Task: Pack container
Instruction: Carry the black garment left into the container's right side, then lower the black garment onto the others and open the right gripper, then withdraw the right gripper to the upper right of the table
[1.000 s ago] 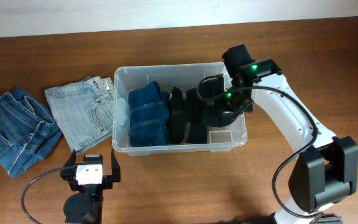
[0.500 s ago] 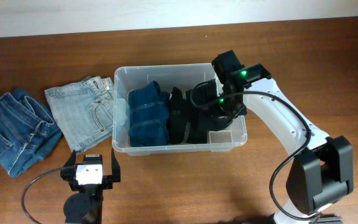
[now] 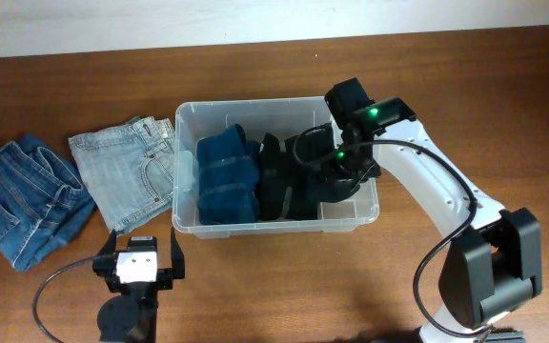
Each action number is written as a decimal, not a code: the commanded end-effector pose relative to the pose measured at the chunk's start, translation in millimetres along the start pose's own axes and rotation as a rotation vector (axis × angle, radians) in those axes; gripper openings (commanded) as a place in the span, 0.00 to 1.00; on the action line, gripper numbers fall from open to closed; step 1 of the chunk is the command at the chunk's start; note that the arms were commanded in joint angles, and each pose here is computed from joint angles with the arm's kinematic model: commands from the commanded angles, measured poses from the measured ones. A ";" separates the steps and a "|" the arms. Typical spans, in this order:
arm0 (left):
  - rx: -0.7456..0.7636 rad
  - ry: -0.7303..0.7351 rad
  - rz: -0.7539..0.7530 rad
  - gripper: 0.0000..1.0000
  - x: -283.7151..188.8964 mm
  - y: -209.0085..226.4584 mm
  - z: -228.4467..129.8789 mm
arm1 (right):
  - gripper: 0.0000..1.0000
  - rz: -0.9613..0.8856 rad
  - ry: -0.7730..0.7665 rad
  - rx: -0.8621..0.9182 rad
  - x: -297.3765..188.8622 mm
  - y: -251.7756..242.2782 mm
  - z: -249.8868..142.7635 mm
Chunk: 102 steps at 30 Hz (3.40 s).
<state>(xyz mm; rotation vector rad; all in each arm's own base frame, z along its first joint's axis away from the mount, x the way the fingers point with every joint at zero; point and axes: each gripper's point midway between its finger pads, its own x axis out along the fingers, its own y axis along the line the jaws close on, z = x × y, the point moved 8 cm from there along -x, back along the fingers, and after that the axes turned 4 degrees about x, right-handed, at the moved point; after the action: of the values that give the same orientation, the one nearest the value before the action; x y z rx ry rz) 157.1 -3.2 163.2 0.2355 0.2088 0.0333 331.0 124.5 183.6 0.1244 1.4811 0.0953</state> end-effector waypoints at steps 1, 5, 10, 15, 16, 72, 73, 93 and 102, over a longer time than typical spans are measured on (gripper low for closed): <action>0.011 -0.006 -0.004 1.00 0.3 -0.3 -0.7 | 0.35 -0.020 0.011 0.001 2.7 0.3 -2.7; 0.011 -0.006 -0.004 1.00 0.3 -0.3 -0.6 | 0.54 -0.051 0.014 0.002 2.6 -2.9 -3.9; 0.011 -0.006 -0.004 1.00 0.3 -0.3 -0.7 | 0.64 -0.072 -0.019 -0.053 -0.9 -3.5 1.6; 0.011 -0.006 -0.004 1.00 0.3 -0.3 -0.7 | 0.66 -0.051 -0.067 -0.064 -18.7 2.7 11.8; 0.011 -0.006 -0.004 1.00 0.3 -0.3 -0.7 | 0.66 -0.048 -0.077 -0.064 -22.3 3.9 13.8; 0.011 -0.006 -0.004 1.00 0.3 -0.3 -0.7 | 0.89 -0.144 -0.398 0.165 -163.5 -97.2 41.3; 0.011 -0.006 -0.004 1.00 0.3 -0.3 -0.7 | 0.99 -0.155 -0.391 0.197 -164.5 -108.9 40.1; 0.011 -0.006 -0.004 1.00 0.3 -0.3 -0.7 | 0.99 -0.236 -0.374 0.501 -177.3 -216.1 19.8; 0.011 -0.006 -0.004 1.00 0.3 -0.3 -0.6 | 0.99 -0.236 -0.374 0.501 -177.2 -215.8 19.8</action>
<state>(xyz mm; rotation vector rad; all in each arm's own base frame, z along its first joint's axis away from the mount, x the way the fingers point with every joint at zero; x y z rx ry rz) 157.1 -3.2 163.2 0.2355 0.2088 0.0333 332.7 -113.1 326.8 0.3494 1.1197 -0.4581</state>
